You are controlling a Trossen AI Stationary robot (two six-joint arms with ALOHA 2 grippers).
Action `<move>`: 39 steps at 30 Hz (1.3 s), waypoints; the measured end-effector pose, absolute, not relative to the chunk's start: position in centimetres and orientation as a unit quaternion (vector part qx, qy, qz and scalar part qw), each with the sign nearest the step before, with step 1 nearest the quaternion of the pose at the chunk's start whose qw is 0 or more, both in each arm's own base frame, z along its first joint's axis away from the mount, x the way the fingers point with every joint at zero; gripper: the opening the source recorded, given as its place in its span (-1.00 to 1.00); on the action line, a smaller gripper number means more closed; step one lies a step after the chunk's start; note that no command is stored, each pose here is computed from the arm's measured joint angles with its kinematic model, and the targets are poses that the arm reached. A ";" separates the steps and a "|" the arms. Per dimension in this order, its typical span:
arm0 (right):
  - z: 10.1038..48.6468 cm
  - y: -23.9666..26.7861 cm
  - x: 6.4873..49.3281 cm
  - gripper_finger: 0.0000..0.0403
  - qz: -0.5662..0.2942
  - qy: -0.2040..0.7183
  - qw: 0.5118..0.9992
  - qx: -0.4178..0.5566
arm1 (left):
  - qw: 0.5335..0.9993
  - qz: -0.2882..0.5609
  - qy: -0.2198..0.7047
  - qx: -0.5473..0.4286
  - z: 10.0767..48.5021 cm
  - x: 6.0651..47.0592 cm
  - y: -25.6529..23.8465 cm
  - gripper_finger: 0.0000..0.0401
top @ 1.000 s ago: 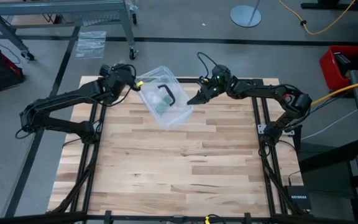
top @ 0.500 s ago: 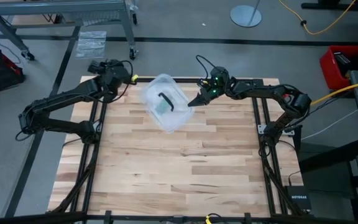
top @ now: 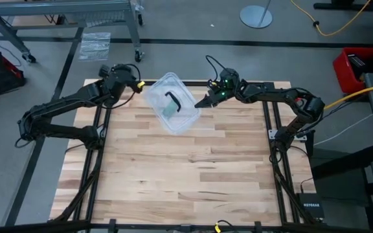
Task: Roll bandage
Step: Close the transparent bin
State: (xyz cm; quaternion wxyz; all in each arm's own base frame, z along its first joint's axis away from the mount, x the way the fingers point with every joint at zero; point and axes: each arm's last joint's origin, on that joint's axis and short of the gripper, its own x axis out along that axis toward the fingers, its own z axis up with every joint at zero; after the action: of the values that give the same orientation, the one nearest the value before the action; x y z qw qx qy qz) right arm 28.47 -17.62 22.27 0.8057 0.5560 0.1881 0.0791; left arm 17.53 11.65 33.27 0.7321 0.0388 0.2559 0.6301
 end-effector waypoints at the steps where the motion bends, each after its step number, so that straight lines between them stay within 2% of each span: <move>1: 22.3 -17.6 28.5 -0.78 0.077 0.187 0.806 0.556 | 0.745 0.615 0.256 0.031 33.2 17.7 11.5 -0.13; 8: 22.0 -17.6 28.4 -0.77 0.070 0.196 0.799 0.564 | 0.808 0.533 0.250 -0.023 32.8 18.7 10.9 -0.13; 12: 21.9 -17.6 28.3 -0.76 0.067 0.202 0.795 0.569 | 0.818 0.508 0.267 -0.034 32.0 19.7 11.0 -0.13; 19: 21.9 -17.6 28.4 -0.73 0.058 0.197 0.798 0.567 | 0.810 0.493 0.315 -0.035 29.5 22.1 11.4 -0.13; 29: 21.7 -17.7 28.3 -0.39 0.030 0.195 0.799 0.569 | 0.792 0.473 0.383 -0.035 25.3 25.3 12.6 -0.13; 39: 21.6 -17.7 28.4 -0.06 0.024 0.196 0.798 0.569 | 0.805 0.469 0.361 -0.040 25.3 25.9 12.9 -0.13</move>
State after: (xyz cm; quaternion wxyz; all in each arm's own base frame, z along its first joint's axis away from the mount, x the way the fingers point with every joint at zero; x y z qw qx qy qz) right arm 28.35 -17.69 21.64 0.7980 0.5694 0.1961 0.0237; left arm 25.88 12.86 25.29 0.8050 -0.0399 0.3610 0.4691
